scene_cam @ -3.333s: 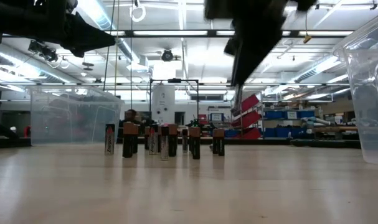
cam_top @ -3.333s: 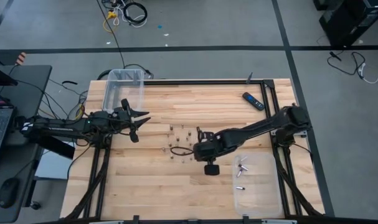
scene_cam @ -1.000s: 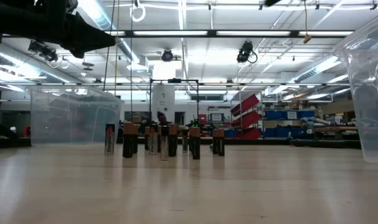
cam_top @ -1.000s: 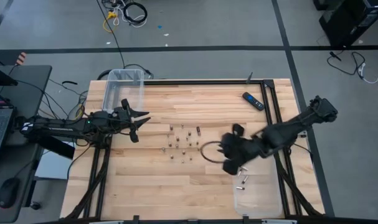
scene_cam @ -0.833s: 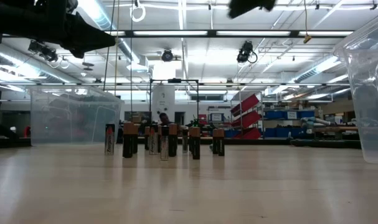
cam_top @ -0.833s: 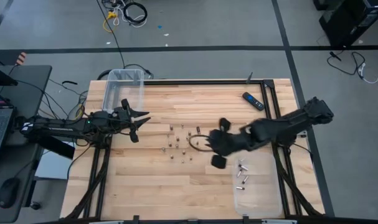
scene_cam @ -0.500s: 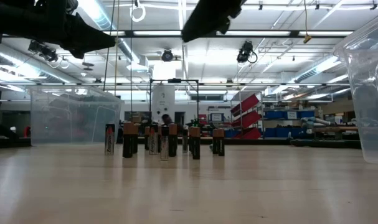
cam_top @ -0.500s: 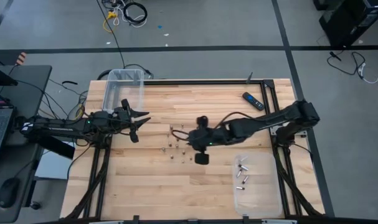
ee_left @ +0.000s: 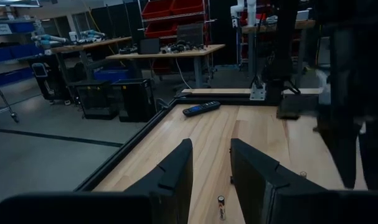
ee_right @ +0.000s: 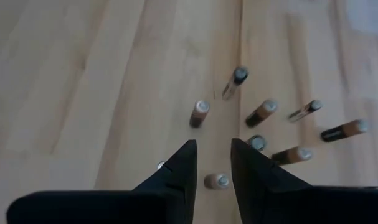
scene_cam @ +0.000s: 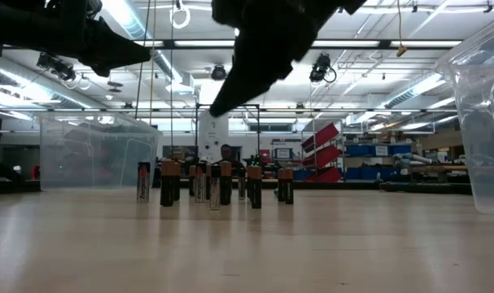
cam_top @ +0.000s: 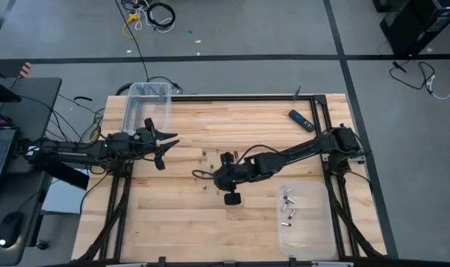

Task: Sort batteries
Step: Put the black and silver battery into the bottom transparent bin

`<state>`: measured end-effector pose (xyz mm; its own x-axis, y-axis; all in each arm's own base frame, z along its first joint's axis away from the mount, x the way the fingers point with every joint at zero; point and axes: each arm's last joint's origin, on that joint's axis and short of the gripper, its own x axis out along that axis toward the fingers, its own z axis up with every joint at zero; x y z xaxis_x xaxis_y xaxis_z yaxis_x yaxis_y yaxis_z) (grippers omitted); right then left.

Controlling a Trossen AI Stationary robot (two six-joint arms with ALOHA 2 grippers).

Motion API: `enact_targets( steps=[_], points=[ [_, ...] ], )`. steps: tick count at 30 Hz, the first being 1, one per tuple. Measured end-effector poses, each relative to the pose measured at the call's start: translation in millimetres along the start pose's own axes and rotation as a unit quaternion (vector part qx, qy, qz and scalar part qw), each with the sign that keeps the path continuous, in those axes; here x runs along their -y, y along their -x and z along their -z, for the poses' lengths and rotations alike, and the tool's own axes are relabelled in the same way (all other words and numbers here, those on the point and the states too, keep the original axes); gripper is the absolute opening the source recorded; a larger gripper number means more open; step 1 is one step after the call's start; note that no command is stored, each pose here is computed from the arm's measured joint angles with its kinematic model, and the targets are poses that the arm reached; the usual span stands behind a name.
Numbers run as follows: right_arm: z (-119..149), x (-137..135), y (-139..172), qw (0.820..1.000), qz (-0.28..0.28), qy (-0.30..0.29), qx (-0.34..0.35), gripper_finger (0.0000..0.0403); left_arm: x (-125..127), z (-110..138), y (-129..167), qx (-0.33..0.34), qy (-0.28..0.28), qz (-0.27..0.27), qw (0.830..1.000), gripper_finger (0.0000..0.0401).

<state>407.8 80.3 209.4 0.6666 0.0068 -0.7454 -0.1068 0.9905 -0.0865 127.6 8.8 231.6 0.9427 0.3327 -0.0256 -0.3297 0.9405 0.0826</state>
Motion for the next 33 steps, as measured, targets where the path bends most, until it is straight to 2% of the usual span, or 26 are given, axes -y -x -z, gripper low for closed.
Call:
enact_targets(
  steps=[4,9,21,33],
  points=[
    [7.8,-6.4,-15.9,1.000,-0.008,0.006,-0.017,0.0093,0.0,0.3,0.0,-0.001,0.000,0.000,1.000,0.0106],
    [11.0,-14.9,-27.7,0.999,-0.047,0.009,-0.014,0.0107,0.0,0.4,0.0,-0.002,-0.001,0.000,1.000,0.0106],
    [22.5,-21.4,-43.0,0.998,-0.040,0.017,-0.043,0.0115,0.4,1.5,-0.8,-0.007,-0.002,0.001,1.000,0.0106],
    [23.7,-17.4,-43.9,0.998,-0.037,0.011,-0.049,0.0113,0.7,2.5,-1.6,-0.012,-0.004,0.001,1.000,0.0106]
  ],
)
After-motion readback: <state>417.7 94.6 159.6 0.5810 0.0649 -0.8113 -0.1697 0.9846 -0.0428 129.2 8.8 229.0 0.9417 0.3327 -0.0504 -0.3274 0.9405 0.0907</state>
